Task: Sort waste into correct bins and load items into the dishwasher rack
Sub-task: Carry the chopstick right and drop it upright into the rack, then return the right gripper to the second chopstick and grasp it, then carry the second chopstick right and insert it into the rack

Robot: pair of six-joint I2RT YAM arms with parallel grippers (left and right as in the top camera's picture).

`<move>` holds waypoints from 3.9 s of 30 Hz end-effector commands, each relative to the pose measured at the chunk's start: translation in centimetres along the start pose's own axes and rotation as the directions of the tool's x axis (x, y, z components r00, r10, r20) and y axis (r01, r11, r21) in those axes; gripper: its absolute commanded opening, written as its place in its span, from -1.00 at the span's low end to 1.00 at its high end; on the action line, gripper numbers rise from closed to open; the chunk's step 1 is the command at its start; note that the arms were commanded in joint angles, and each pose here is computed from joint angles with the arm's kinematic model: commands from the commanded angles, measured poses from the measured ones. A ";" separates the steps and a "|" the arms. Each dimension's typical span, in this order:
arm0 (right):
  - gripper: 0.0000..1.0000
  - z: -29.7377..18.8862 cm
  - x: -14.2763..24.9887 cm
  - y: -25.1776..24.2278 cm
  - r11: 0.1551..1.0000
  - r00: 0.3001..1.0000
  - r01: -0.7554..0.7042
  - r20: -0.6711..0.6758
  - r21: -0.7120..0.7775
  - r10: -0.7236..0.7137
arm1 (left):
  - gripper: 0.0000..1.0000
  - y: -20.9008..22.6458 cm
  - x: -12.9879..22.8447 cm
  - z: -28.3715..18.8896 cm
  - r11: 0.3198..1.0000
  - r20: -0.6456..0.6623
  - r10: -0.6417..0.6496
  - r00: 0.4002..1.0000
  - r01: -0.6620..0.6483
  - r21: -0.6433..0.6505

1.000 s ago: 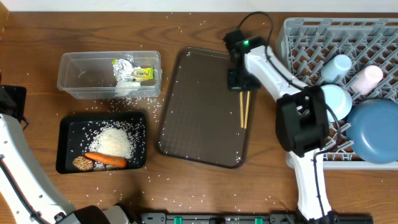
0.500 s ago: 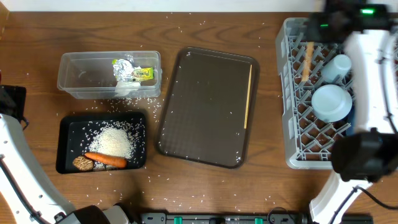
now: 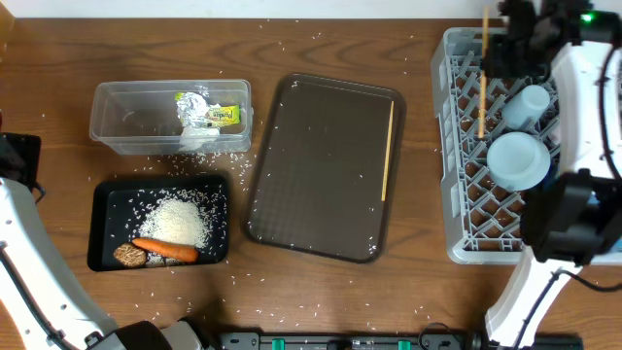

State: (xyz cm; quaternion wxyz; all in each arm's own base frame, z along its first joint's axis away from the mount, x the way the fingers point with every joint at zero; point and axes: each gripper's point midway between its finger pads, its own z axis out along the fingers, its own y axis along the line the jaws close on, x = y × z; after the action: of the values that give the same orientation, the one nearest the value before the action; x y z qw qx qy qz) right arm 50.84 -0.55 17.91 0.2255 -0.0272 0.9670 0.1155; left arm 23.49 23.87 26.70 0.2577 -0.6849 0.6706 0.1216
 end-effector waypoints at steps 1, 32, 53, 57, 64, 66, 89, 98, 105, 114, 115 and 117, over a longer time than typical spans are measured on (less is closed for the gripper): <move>-0.97 1.6 0.4 2.0 0.998 0.999 0.027 -0.029 -0.053 -0.028 | 0.95 0.0 -0.1 0.0 1.000 -0.001 -0.002 1.000 0.002 -0.001; 0.17 5.2 6.7 13.4 0.983 0.972 -0.094 -0.197 0.160 0.125 | 0.96 0.0 -0.1 0.0 1.000 -0.001 -0.002 1.000 0.002 -0.001; 0.06 13.9 13.9 13.8 0.964 0.943 -0.125 -0.274 0.234 0.189 | 0.95 0.0 -0.1 0.0 1.000 -0.001 -0.002 1.000 0.002 -0.001; 0.06 14.8 14.6 13.0 0.961 0.942 -0.136 -0.270 0.242 0.201 | 0.96 0.0 -0.1 0.0 1.000 -0.001 -0.002 1.000 0.002 -0.001; 0.03 15.3 15.1 12.1 0.958 0.938 -0.146 -0.272 0.249 0.213 | 0.96 0.0 -0.1 0.0 1.000 -0.001 -0.002 1.000 0.002 -0.001; 0.01 15.5 15.4 12.1 0.958 0.938 -0.144 -0.274 0.249 0.212 | 0.96 0.0 -0.1 0.0 1.000 -0.001 -0.002 1.000 0.002 -0.001; -0.98 10.3 9.1 12.5 0.976 0.968 -0.125 -0.194 0.177 0.160 | 0.96 0.0 -0.1 0.0 1.000 -0.001 -0.002 1.000 0.002 -0.001; -0.98 -0.9 -0.4 7.6 0.992 0.999 -0.017 0.030 0.122 0.014 | 0.96 0.0 -0.1 0.0 1.000 -0.001 -0.002 1.000 0.002 -0.001; -0.98 -2.6 -0.9 2.4 0.991 0.993 0.114 0.035 0.070 -0.116 | 0.96 0.0 -0.1 0.0 1.000 -0.001 -0.002 1.000 0.002 -0.001; -0.98 0.6 1.4 0.2 0.997 0.997 0.059 -0.049 0.047 -0.057 | 0.96 0.0 -0.1 0.0 1.000 -0.001 -0.002 1.000 0.002 -0.001; -0.97 1.2 1.6 0.5 0.998 0.997 0.059 -0.056 0.025 -0.058 | 0.96 0.0 -0.1 0.0 1.000 -0.001 -0.002 1.000 0.002 -0.001; -0.97 1.8 1.7 1.2 0.998 0.997 0.057 -0.059 -0.003 -0.057 | 0.96 0.0 -0.1 0.0 1.000 -0.001 -0.002 1.000 0.002 -0.001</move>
State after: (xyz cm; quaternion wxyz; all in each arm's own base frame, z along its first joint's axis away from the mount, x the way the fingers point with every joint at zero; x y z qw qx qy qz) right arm 49.97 -0.75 17.86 0.2197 -0.0394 0.9717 0.0776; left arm 23.49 23.87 26.70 0.2577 -0.6849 0.6706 0.1216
